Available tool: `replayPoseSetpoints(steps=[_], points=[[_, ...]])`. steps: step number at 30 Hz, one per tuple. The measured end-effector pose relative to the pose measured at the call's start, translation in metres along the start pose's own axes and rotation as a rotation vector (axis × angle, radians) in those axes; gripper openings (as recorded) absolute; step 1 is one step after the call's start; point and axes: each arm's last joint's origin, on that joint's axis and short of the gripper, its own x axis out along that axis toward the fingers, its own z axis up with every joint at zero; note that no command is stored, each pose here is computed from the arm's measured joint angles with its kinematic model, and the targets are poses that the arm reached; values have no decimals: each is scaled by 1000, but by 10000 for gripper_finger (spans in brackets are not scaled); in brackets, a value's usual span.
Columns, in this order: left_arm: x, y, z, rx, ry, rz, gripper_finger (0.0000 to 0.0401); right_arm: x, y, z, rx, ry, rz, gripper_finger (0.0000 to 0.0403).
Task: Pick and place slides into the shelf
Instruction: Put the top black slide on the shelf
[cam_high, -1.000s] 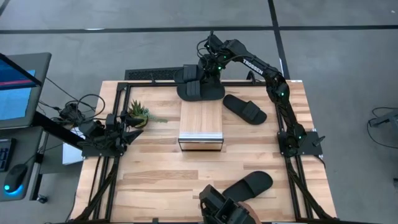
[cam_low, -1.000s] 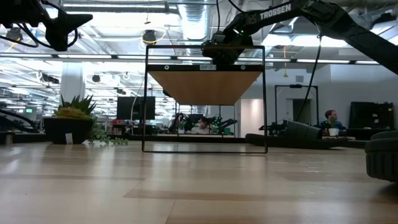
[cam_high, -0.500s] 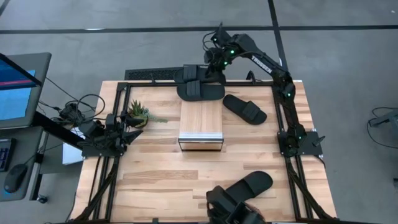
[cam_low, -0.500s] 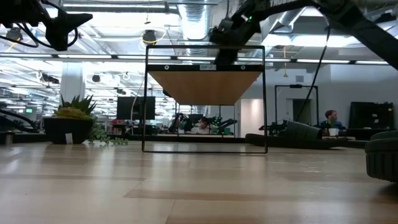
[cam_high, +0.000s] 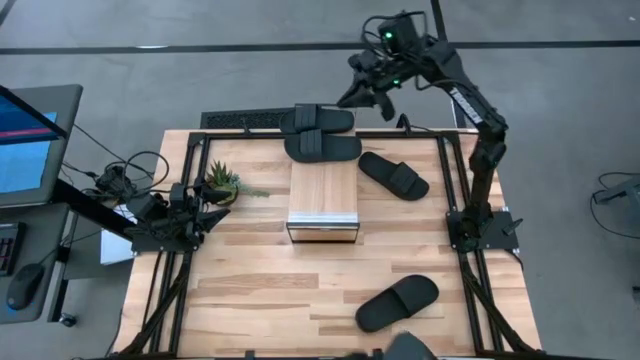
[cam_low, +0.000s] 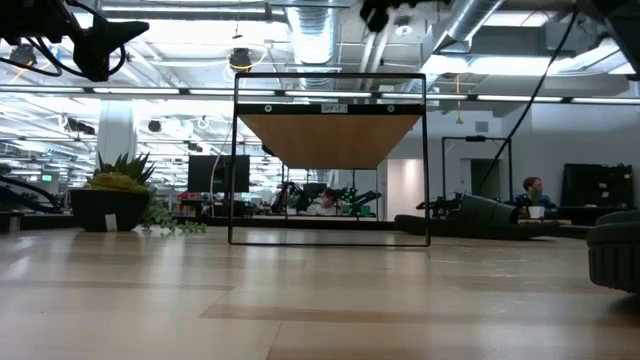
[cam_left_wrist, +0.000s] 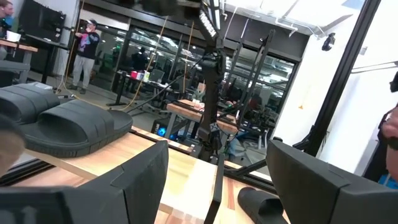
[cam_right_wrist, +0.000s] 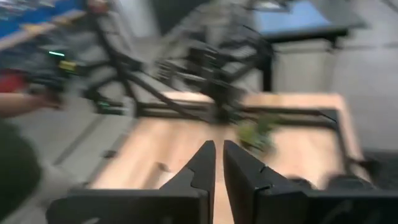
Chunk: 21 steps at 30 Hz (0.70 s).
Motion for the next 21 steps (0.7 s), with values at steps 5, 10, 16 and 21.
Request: replayPoseSetpoints(steps=[5,10,16,21], points=[[0,0,0,0,0,0,258,-10,42,10,-24,-78,236,8],[0,0,0,0,0,0,258,-15,82,6,-65,-119,425,1],[0,0,0,20,-1,6,258,-17,108,2,-117,-212,555,0],[0,1,0,21,-6,30,258,-20,115,-9,-123,-223,561,0]])
